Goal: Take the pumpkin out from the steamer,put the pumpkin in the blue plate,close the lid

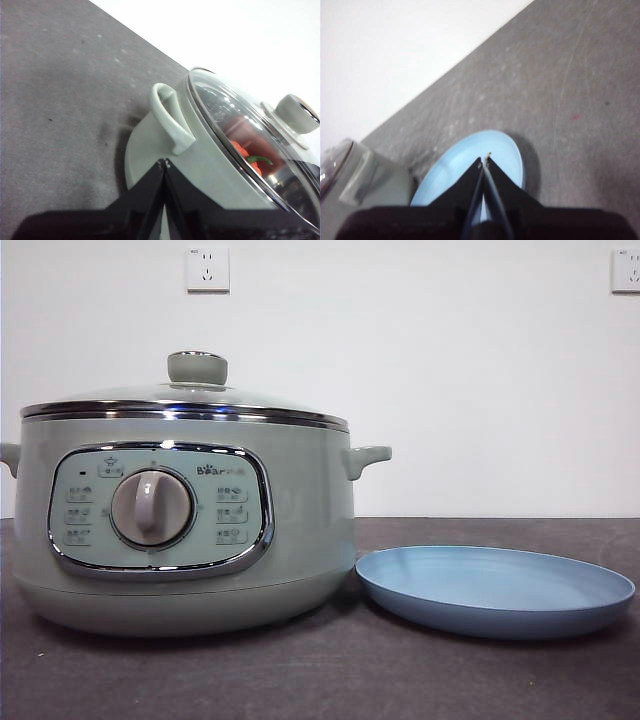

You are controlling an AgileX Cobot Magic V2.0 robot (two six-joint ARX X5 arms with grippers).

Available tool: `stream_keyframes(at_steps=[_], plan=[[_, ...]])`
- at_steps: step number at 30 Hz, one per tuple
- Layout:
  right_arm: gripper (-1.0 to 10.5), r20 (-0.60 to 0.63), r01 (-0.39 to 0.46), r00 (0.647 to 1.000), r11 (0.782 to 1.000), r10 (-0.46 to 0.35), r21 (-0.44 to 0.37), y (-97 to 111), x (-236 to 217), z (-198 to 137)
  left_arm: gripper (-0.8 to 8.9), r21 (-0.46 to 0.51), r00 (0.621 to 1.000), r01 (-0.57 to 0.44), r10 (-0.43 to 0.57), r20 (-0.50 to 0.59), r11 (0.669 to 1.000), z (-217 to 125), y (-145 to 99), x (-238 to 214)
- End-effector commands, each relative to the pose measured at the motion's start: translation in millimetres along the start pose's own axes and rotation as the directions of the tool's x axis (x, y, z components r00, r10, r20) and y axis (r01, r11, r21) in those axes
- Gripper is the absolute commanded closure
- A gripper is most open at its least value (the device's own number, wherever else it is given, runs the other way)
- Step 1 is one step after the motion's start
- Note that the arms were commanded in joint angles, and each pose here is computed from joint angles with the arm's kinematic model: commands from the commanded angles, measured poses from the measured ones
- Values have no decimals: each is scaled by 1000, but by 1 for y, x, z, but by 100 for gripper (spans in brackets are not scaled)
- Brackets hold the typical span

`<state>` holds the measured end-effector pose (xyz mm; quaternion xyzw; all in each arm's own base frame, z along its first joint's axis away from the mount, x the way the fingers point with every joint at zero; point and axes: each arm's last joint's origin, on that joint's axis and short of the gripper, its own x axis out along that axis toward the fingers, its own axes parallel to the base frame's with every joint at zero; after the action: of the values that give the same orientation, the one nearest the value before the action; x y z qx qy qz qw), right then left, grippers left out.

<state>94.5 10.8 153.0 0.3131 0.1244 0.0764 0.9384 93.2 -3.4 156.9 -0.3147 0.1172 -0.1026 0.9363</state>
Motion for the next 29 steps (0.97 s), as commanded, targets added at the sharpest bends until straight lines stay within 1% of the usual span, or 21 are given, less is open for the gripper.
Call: stream_keyframes(at_steps=[1,3,8,17,20,23,26,28,29], plan=[[957,-38,-5,999,1000,4,-12,3,-3,2,821,23,1000,20,-21,14,1000,4,-4,-2],[957,-39,-5,999,1000,4,-17,8,-6,8,821,32,999,26,-27,23,999,10,-9,-5],[956,-20,-20,1000,998,19,-64,24,-17,27,821,91,999,24,-27,27,996,27,-24,-11],[956,27,-47,998,984,53,-175,61,-33,73,822,186,1000,22,-24,9,982,72,-56,-10],[954,27,-46,998,971,54,-234,73,-34,89,822,246,1000,28,-29,0,969,90,-68,-9],[946,20,-41,999,955,49,-293,85,-32,105,822,317,999,43,-41,-11,948,108,-81,-7],[945,5,-34,999,930,38,-367,97,-28,123,822,373,999,53,-45,-31,926,125,-93,-5],[942,-9,-35,999,907,34,-420,106,-25,136,821,401,997,74,-55,-57,913,136,-101,-4],[936,-25,-47,999,891,40,-451,110,-23,140,821,414,996,85,-61,-71,906,141,-104,-3]])
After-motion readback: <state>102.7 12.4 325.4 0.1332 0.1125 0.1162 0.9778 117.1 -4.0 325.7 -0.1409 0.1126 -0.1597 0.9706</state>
